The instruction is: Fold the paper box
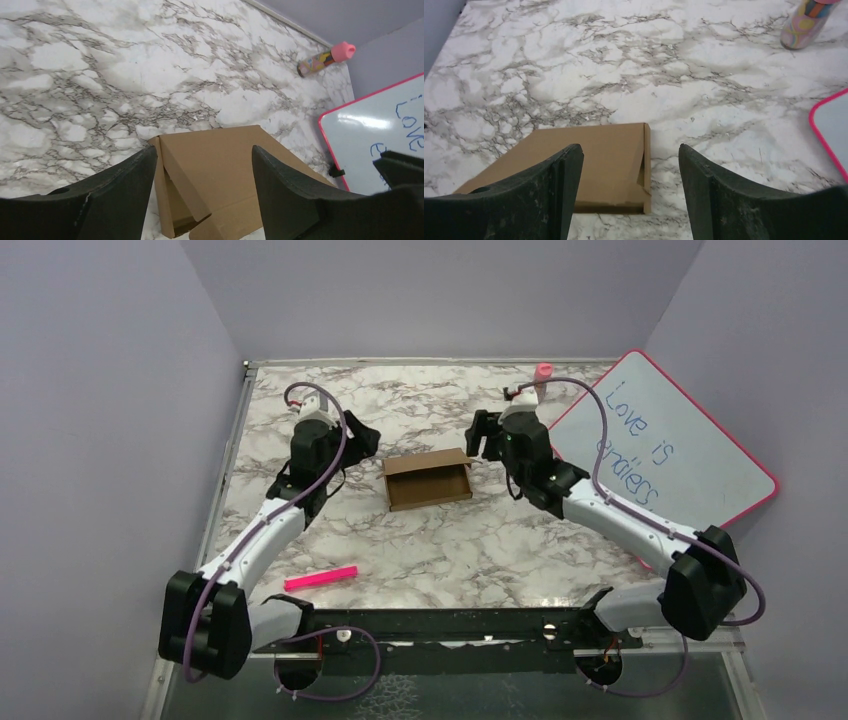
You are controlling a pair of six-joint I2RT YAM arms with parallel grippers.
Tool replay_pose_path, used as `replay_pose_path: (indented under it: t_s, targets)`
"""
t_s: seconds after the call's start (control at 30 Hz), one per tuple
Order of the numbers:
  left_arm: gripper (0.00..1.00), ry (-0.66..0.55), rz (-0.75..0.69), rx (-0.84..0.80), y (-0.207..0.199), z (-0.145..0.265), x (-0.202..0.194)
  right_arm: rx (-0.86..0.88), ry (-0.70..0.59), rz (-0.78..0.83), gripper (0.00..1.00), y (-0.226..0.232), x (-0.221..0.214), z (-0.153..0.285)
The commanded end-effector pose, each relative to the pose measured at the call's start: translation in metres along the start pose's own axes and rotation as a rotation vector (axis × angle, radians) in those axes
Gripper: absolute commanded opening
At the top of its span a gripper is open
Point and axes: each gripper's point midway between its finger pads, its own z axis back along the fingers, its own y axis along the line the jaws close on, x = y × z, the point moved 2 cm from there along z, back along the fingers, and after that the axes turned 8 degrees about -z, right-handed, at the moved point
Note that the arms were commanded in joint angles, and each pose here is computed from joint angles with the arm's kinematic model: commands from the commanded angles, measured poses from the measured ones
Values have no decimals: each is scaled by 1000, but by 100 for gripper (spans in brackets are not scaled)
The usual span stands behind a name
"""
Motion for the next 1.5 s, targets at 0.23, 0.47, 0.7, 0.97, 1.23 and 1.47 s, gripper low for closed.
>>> replay_pose_path:
  t_s: [0.23,0.47,0.7,0.97,1.23,1.47]
  targets:
    - [67,286,-99,-122,-19,-26,-72,56,335,28,70,2,-62,-43]
    - [62,345,-95,-94,-2,-15,-107,51,467,39,66,-13,-111,-37]
    - [59,370,-86,-88,7,-7,-129,63,512,23,64,-21,-138,-32]
    - [58,426,-90,-80,14,-7,-154,57,528,3,61,-31,-162,-30]
    - [54,484,-116,-27,28,-1,-185,20,555,-12,55,-51,-195,-21]
    - [49,507,-182,21,34,3,-202,32,517,-14,50,-53,-193,-18]
